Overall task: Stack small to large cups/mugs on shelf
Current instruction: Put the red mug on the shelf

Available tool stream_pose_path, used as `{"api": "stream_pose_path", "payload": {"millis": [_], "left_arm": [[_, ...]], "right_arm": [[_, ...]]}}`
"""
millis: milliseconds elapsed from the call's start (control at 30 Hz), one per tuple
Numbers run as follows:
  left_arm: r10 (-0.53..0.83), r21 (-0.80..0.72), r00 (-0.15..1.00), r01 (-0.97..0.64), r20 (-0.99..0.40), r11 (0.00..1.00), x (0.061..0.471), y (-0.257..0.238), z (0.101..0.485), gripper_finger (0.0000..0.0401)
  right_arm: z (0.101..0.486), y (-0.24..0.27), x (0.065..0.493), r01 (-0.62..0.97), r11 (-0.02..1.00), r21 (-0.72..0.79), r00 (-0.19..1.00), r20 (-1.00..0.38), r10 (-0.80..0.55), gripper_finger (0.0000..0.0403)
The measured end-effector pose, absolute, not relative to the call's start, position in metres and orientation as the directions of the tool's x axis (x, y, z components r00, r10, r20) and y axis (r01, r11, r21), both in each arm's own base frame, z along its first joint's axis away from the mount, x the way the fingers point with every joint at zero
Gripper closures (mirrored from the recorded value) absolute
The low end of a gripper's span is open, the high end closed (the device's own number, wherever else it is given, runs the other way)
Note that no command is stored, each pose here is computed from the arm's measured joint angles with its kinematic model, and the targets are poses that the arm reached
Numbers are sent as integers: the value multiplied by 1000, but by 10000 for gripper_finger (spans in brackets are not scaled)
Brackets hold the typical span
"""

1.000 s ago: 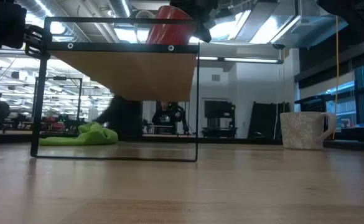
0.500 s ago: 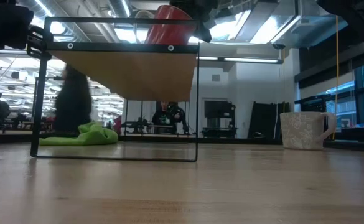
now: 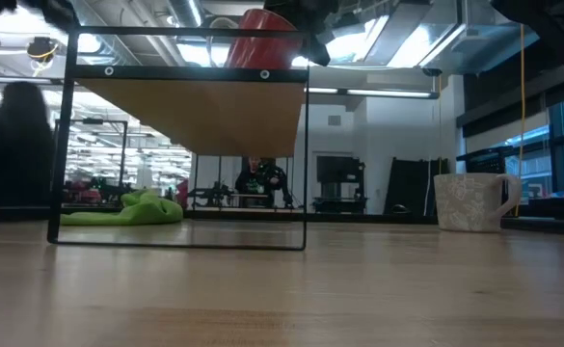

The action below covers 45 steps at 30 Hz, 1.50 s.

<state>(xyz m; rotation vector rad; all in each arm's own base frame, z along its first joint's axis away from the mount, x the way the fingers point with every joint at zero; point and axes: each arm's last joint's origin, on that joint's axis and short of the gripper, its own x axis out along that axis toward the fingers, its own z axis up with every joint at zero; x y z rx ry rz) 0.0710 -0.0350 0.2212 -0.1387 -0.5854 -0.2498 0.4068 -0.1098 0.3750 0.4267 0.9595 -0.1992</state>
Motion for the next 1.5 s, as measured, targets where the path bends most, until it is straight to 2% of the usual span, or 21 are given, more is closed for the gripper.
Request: {"api": "stream_pose_path", "payload": {"millis": [133,300,400,467,600,733,900,967,1033,1100,1200,1333,1500], "left_arm": [[-87,-135,618,303,782,943,53,-24,243,387],[22,-213,456,371,890,904,36,-14,254,387],[129,-280,477,260,869,924,36,-10,254,387],[152,-280,486,202,860,938,36,-9,254,387],[160,-280,482,189,861,941,35,-8,254,387],[262,-372,509,126,820,919,34,-5,256,387],[295,-395,488,114,821,911,31,-2,261,387],[376,-473,526,57,763,880,30,2,269,387],[437,-504,639,-88,633,859,36,2,279,387],[478,-468,729,-243,489,850,41,2,288,387],[529,-395,772,-390,352,832,42,4,305,387],[508,-285,816,-435,276,854,42,4,322,387],[522,-150,837,-502,162,852,60,-7,317,387]], "right_arm": [[375,-110,407,343,907,245,562,-827,10,361],[375,-111,407,371,899,234,557,-830,-14,361],[375,-112,406,388,889,244,558,-830,-15,361],[375,-112,406,396,884,250,558,-830,-15,361],[375,-112,406,407,876,258,558,-830,-15,361],[375,-112,406,423,865,271,558,-830,-13,361],[375,-112,406,433,858,278,558,-830,-13,361],[375,-112,406,433,858,277,558,-830,-13,361],[375,-112,406,433,858,278,558,-830,-13,361],[375,-112,406,433,858,277,558,-830,-14,361],[375,-112,406,433,858,277,558,-830,-14,361],[375,-112,406,433,858,277,558,-830,-13,361],[375,-112,406,432,858,277,558,-829,-13,361]]}}
